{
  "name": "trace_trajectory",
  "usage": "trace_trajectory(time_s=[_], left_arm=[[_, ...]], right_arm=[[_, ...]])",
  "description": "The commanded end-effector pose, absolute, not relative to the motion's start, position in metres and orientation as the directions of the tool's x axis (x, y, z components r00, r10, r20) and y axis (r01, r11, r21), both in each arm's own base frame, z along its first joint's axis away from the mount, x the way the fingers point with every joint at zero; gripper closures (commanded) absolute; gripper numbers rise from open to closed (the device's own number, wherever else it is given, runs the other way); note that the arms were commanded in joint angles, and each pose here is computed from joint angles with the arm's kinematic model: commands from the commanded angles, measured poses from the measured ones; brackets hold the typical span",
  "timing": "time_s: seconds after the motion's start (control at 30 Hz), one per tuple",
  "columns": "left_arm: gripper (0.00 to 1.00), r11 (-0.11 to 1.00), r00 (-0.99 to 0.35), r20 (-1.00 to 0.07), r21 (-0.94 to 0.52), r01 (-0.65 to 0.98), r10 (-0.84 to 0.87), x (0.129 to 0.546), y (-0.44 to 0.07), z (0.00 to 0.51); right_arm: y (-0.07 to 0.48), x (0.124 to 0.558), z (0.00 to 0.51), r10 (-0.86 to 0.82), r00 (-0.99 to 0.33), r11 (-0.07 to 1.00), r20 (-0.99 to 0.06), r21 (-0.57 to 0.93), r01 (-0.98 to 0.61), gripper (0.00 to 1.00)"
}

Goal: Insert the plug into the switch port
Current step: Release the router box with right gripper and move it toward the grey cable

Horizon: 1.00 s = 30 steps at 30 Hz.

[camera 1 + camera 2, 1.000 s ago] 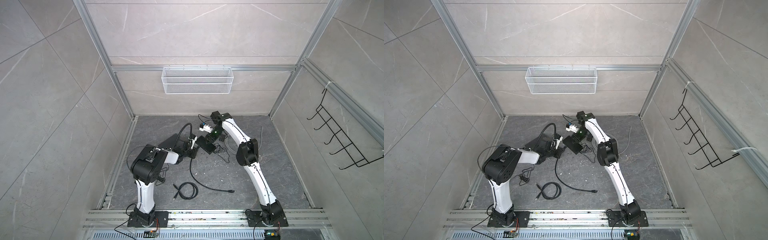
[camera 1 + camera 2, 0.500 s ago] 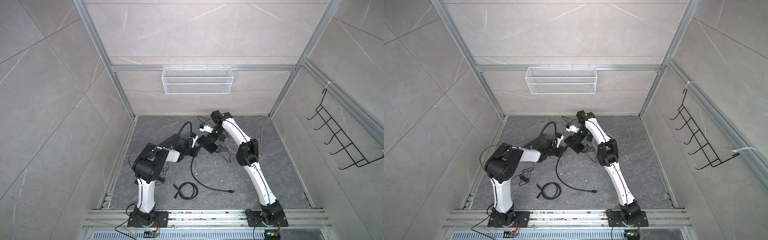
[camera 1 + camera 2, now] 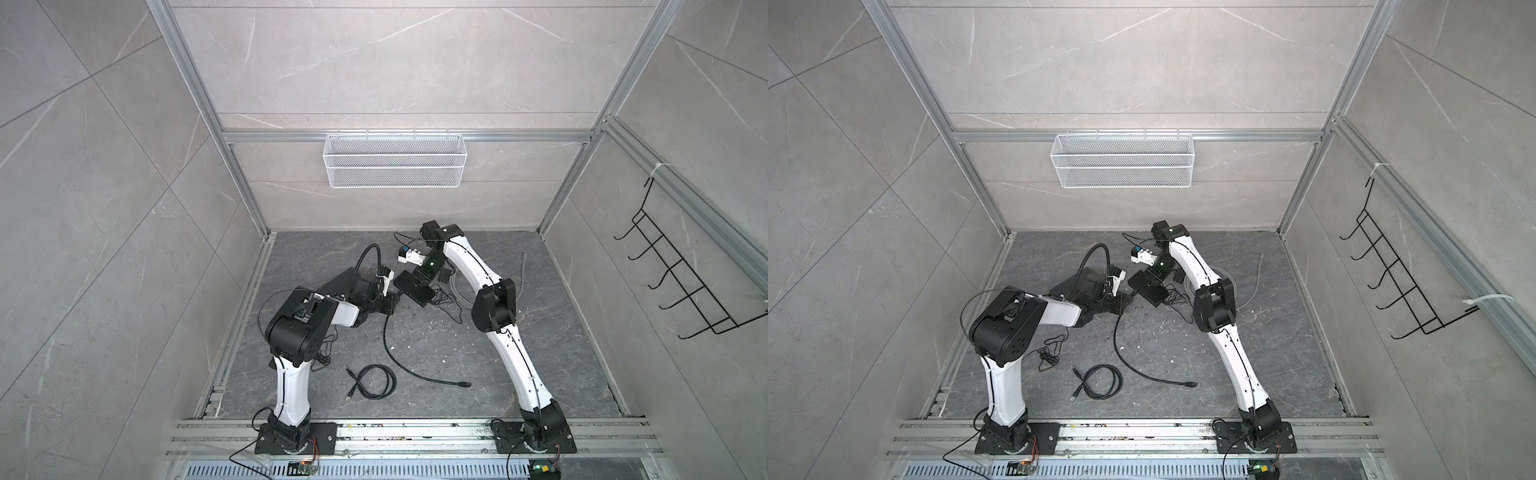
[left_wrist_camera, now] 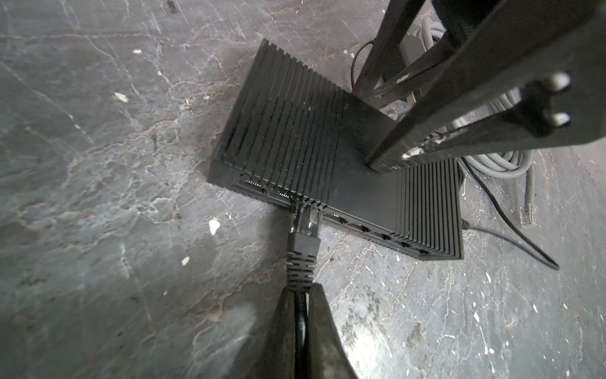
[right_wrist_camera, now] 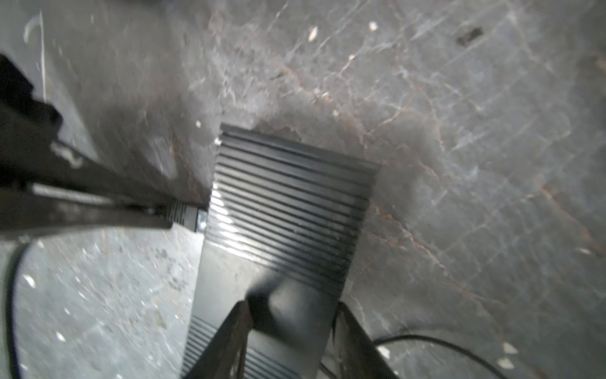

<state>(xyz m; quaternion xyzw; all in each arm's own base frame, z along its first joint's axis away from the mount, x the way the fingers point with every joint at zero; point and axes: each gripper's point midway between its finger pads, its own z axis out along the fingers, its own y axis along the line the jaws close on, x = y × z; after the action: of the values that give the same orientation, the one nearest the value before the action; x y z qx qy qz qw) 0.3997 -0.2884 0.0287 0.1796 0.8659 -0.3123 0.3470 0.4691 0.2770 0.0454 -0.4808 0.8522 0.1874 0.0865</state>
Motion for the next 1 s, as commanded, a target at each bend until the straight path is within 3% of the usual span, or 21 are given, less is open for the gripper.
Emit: trace_trajectory(time_s=[0.0, 0.2, 0.53, 0.8, 0.97], left_arm=[[0.96, 0.719, -0.602, -0.798, -0.404, 0.566, 0.026, 0.411, -0.294, 0.071], [0.97, 0.788, -0.62, -0.785, -0.39, 0.476, -0.015, 0.409, -0.272, 0.064], [0.97, 0.884, -0.585, -0.806, -0.337, 0.324, -0.093, 0.429, -0.268, 0.073], [0.97, 0.891, -0.583, -0.803, -0.349, 0.29, -0.125, 0.445, -0.281, 0.075], [0.95, 0.862, -0.615, -0.788, -0.338, 0.379, -0.038, 0.435, -0.316, 0.073]], right_arm=[[0.315, 0.448, 0.051, -0.72, -0.608, 0.489, -0.336, 0.377, -0.787, 0.46], [0.287, 0.493, 0.093, -0.6, -0.684, 0.627, -0.415, 0.288, -0.724, 0.38], [0.213, 0.514, 0.126, -0.362, -0.829, 0.866, -0.427, 0.175, -0.468, 0.35], [0.112, 0.503, 0.131, -0.113, -0.895, 0.968, -0.431, 0.155, -0.197, 0.32], [0.03, 0.496, 0.123, 0.139, -0.894, 0.977, -0.425, 0.206, 0.054, 0.32]])
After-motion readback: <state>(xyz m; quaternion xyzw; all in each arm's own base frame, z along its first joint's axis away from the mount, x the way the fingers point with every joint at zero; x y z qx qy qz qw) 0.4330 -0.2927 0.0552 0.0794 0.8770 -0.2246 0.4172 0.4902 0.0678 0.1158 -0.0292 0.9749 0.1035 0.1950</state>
